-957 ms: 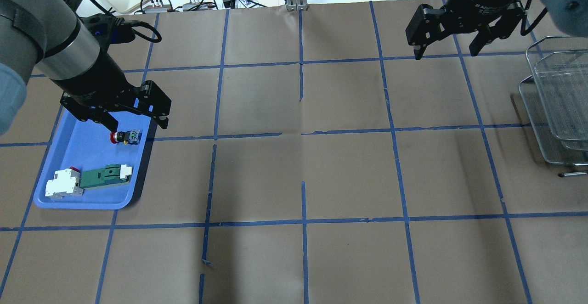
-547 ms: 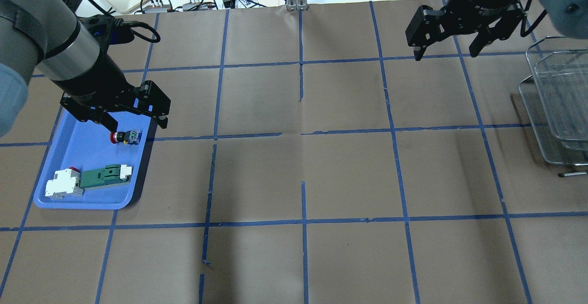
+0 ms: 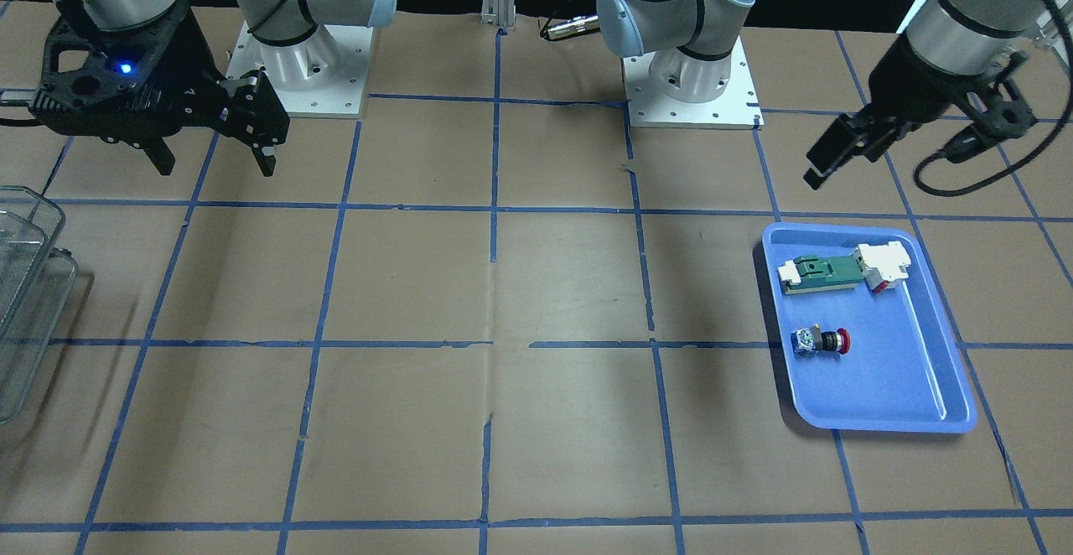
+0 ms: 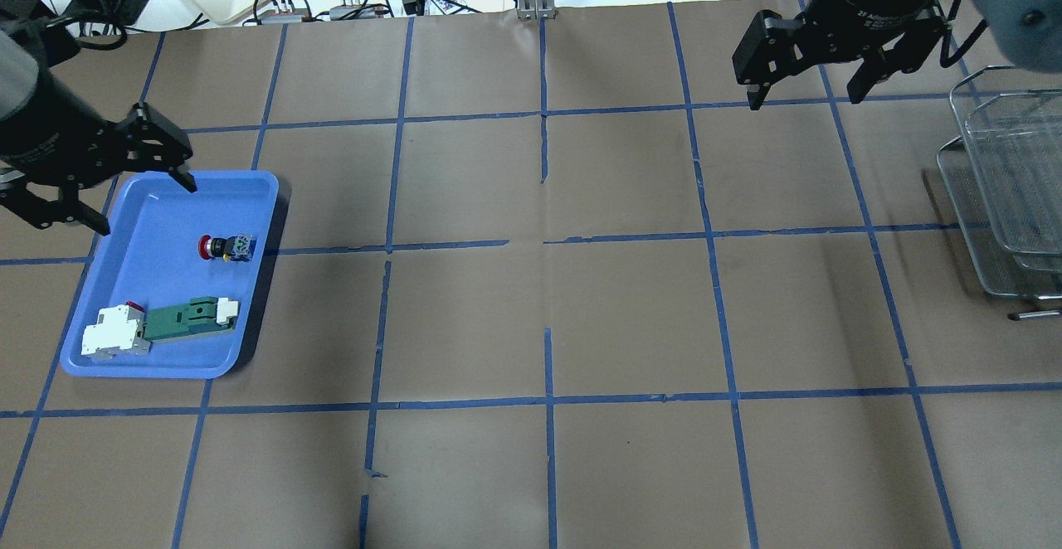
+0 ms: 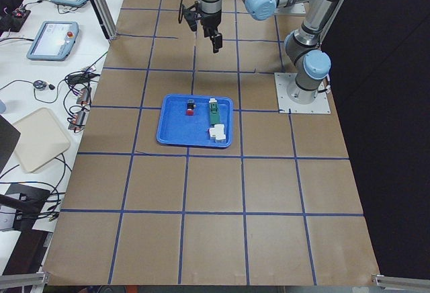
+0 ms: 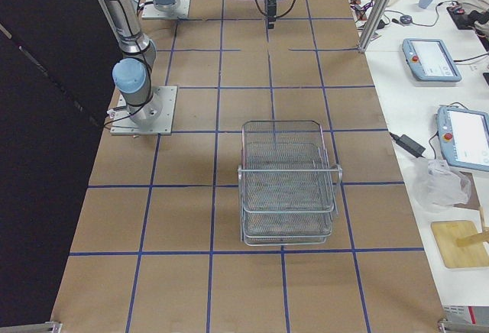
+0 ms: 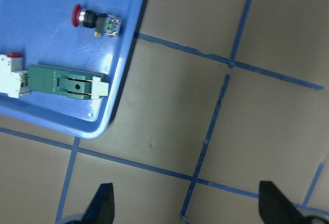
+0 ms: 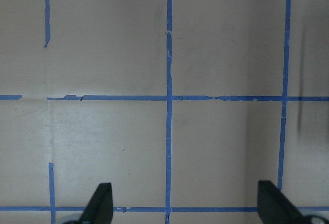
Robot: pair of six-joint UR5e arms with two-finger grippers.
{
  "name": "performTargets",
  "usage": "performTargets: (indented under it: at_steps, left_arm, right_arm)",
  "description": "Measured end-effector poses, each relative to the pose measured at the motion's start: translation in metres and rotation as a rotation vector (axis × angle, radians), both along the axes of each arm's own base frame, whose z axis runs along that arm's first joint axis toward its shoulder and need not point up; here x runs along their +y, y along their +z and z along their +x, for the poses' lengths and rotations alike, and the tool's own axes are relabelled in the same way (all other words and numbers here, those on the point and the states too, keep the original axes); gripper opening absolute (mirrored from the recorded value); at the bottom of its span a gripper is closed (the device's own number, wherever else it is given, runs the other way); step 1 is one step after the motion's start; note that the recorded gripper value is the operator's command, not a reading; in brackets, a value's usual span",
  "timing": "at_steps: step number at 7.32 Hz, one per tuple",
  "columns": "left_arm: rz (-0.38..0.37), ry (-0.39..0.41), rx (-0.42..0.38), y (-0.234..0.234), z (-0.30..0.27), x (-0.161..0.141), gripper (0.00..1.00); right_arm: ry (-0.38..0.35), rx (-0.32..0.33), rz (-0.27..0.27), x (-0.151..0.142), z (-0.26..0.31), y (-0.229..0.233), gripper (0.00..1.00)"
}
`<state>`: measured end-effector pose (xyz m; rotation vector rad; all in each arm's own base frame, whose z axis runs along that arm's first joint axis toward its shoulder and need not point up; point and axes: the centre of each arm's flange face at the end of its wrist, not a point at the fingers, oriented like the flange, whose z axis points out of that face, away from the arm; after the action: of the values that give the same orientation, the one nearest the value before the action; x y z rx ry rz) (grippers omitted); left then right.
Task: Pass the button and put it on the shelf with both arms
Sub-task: 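Raise the left gripper and move it back from the blue tray, then lower the left gripper over the red emergency-stop button in the tray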
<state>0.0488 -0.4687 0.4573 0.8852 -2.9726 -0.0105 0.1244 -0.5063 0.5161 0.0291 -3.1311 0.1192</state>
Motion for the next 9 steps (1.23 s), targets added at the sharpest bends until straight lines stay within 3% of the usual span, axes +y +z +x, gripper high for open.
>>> performTargets:
  at_steps: [3, 6, 9]
  left_arm:
    - [0.027, 0.359, 0.046, -0.037, 0.108, -0.008, 1.0]
    - [0.081, 0.667, 0.205, -0.095, 0.167, -0.028, 1.0]
    - [0.133, 0.844, 0.305, -0.15, 0.191, -0.062, 1.0]
  right_arm:
    - [0.003, 0.001, -0.002, 0.0, 0.0, 0.0, 1.0]
    - [0.008, 0.001, -0.006, -0.001, 0.0, 0.0, 1.0]
    - [0.007, 0.001, -0.007, -0.001, 0.0, 0.0, 1.0]
